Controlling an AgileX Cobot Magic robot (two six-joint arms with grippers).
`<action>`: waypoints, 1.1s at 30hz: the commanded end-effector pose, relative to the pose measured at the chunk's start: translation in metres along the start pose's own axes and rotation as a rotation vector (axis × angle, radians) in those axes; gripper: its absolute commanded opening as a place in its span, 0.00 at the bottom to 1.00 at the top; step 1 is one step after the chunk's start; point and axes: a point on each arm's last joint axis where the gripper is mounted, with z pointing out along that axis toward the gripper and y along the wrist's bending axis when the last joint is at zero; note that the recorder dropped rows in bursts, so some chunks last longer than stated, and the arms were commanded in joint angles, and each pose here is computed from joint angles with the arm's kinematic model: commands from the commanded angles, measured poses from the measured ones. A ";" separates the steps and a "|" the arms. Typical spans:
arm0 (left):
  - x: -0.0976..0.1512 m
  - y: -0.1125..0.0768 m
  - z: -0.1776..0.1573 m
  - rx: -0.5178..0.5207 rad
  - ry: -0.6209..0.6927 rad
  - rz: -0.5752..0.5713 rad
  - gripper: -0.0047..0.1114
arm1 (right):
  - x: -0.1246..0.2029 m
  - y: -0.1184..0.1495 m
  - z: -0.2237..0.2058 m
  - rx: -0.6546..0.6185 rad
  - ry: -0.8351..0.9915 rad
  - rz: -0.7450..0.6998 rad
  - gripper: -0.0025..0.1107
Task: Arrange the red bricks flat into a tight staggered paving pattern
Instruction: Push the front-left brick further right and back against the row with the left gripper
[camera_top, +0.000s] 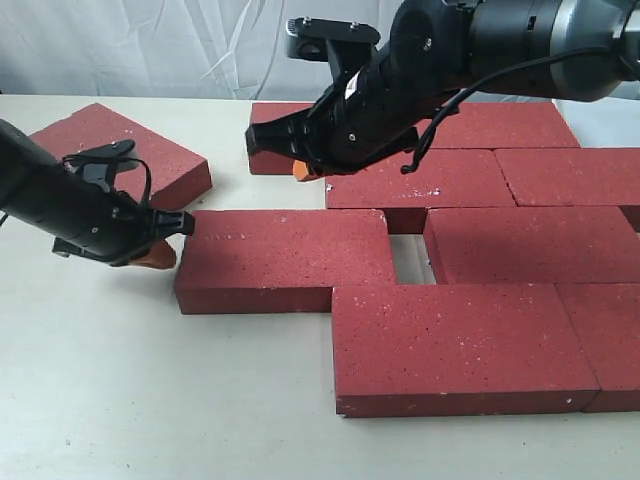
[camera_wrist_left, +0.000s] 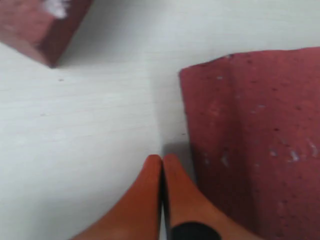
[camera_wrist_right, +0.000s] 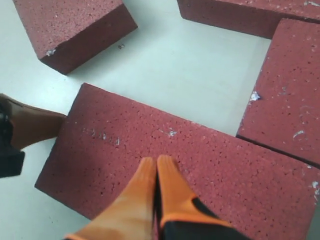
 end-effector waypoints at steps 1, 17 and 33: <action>-0.004 0.016 -0.009 -0.047 -0.013 -0.061 0.04 | 0.000 0.000 -0.003 0.010 0.006 -0.020 0.02; -0.009 -0.051 -0.016 -0.196 0.020 0.169 0.04 | 0.002 -0.002 -0.004 0.024 0.027 -0.038 0.02; -0.004 -0.061 0.011 0.002 0.052 0.098 0.04 | 0.003 -0.002 -0.001 0.027 0.036 -0.038 0.02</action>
